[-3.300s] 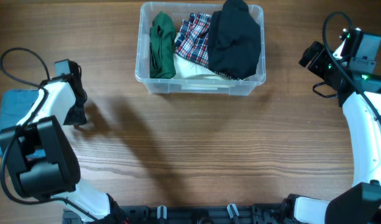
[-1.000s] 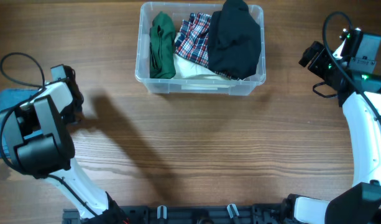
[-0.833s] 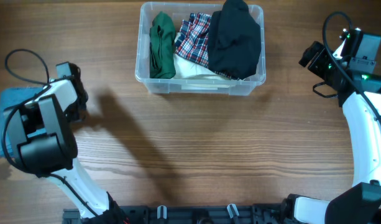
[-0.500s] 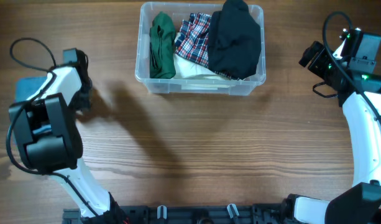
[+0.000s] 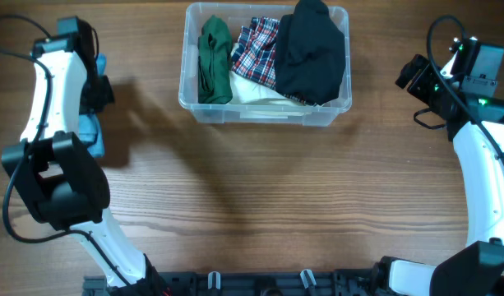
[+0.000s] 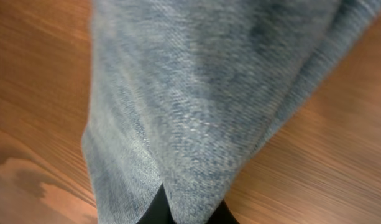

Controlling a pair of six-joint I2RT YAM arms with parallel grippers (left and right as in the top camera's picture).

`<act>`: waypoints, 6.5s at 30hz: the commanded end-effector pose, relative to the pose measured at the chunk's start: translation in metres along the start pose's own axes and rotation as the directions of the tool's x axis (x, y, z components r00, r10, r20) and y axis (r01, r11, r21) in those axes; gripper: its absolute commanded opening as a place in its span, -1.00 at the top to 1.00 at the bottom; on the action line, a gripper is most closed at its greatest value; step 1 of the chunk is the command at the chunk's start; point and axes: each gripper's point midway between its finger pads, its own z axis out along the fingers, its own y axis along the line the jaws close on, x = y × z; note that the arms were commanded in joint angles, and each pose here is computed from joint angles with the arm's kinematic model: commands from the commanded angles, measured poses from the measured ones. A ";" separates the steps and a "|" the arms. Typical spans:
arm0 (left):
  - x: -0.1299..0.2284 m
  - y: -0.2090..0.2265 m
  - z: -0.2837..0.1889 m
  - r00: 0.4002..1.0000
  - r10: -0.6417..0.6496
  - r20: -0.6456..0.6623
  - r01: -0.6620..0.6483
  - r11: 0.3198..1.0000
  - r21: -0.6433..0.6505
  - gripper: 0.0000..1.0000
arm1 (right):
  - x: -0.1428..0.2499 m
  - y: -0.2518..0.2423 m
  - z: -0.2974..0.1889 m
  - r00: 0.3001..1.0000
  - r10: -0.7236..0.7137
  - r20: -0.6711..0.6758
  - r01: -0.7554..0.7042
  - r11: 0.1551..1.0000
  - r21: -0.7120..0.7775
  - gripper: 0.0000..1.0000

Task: Pack container
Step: 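Lift the denim cloth and carry it right over the container, then lower the denim cloth into the container and release it, then press and flatten the denim cloth inside the container with the left gripper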

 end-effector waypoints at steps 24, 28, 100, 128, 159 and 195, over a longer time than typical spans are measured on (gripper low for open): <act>0.022 -0.065 -0.240 0.890 -0.046 0.454 -0.207 0.846 0.492 0.92 | 0.000 -0.004 0.004 1.000 0.013 0.001 -0.013 1.000 0.023 -0.99; 0.033 -0.085 -0.282 0.851 -0.063 0.522 -0.319 0.727 0.608 0.92 | 0.000 -0.004 0.004 1.000 0.013 0.001 -0.013 1.000 0.023 -0.99; 0.045 -0.322 -0.251 0.752 0.232 0.617 -0.641 0.036 0.767 0.92 | 0.000 -0.004 0.004 1.000 0.013 0.001 -0.013 1.000 0.023 -1.00; -0.045 -0.243 -0.149 0.826 0.184 0.534 -0.505 0.662 0.554 0.60 | 0.000 -0.004 0.004 1.000 0.013 0.001 -0.013 1.000 0.023 -1.00; -0.073 -0.264 -0.210 0.643 0.109 0.758 -0.523 0.786 0.331 0.49 | 0.000 -0.004 0.004 1.000 0.013 0.001 -0.013 1.000 0.023 -0.99; -0.057 -0.307 -0.086 0.741 0.310 0.595 -0.549 0.791 0.272 0.65 | 0.000 -0.004 0.004 1.000 0.013 0.001 -0.013 1.000 0.023 -1.00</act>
